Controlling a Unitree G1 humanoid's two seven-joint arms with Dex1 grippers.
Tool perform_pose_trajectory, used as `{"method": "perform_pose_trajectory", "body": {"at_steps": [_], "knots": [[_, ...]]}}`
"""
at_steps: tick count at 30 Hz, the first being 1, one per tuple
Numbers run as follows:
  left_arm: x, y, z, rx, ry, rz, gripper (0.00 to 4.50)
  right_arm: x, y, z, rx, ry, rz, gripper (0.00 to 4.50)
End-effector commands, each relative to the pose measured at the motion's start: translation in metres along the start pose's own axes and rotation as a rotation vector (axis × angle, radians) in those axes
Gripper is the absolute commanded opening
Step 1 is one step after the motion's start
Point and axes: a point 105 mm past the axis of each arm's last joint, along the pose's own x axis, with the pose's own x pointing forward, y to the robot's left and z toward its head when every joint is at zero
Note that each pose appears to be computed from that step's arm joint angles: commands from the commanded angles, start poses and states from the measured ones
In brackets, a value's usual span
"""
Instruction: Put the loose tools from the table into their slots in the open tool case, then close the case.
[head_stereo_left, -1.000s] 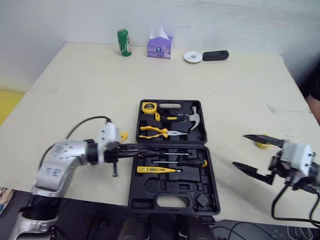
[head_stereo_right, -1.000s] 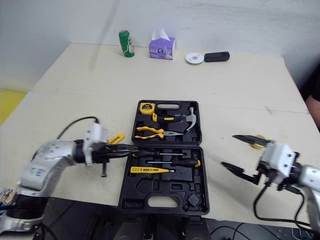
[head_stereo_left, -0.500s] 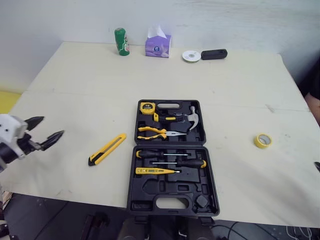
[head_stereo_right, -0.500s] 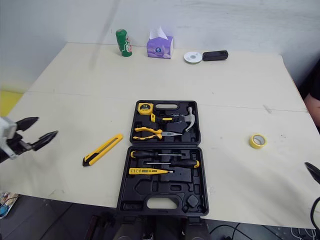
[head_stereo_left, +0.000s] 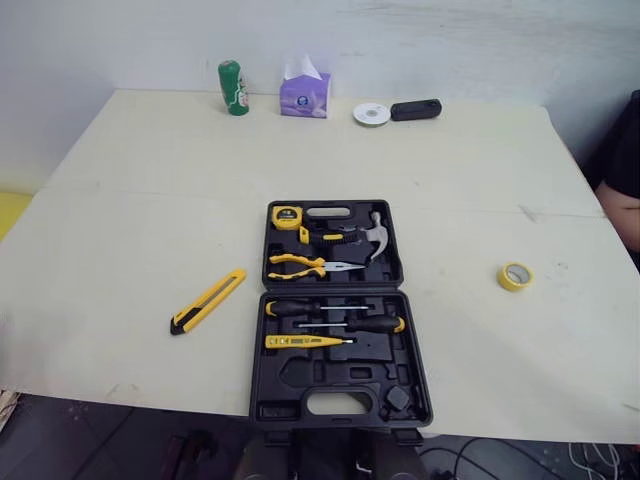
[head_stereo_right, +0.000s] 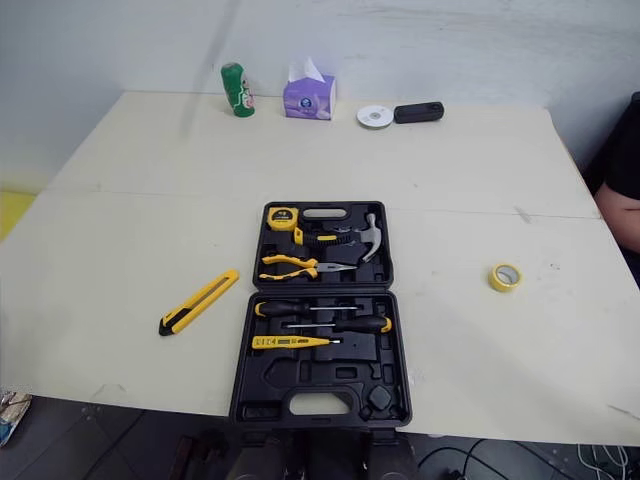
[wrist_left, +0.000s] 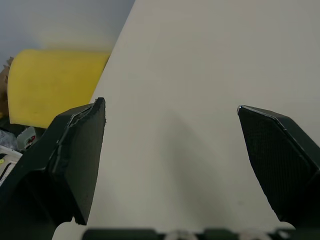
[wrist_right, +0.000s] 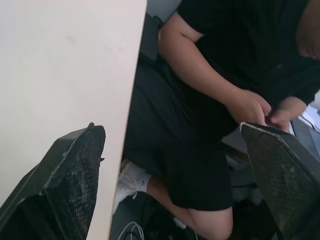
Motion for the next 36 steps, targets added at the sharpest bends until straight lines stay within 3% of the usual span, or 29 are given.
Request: {"method": "perform_pose_trajectory", "body": {"at_steps": [1, 11, 16, 23, 30, 36], "knots": [[0.001, 0.004, 0.018, 0.012, -0.076, 0.007, 4.45, 0.0, 0.001, 0.003, 0.013, -0.033, -0.028, 4.5], [0.012, -0.021, 0.036, -0.04, -0.168, -0.127, 4.45, 0.029, 0.026, 0.031, 0.058, -0.175, 0.057, 4.5], [0.013, -0.073, 0.059, -0.009, -0.236, -0.365, 4.45, 0.07, 0.085, 0.096, 0.117, -0.435, 0.268, 4.5], [0.002, -0.122, 0.086, 0.037, -0.213, -0.589, 4.45, 0.078, 0.15, 0.182, 0.151, -0.684, 0.594, 4.5], [-0.013, -0.182, 0.095, 0.001, -0.094, -0.812, 4.45, 0.064, 0.205, 0.247, 0.153, -0.865, 0.867, 4.5], [-0.015, -0.231, 0.094, 0.036, 0.053, -0.876, 4.45, 0.038, 0.234, 0.28, 0.161, -0.972, 1.09, 4.5]]}}
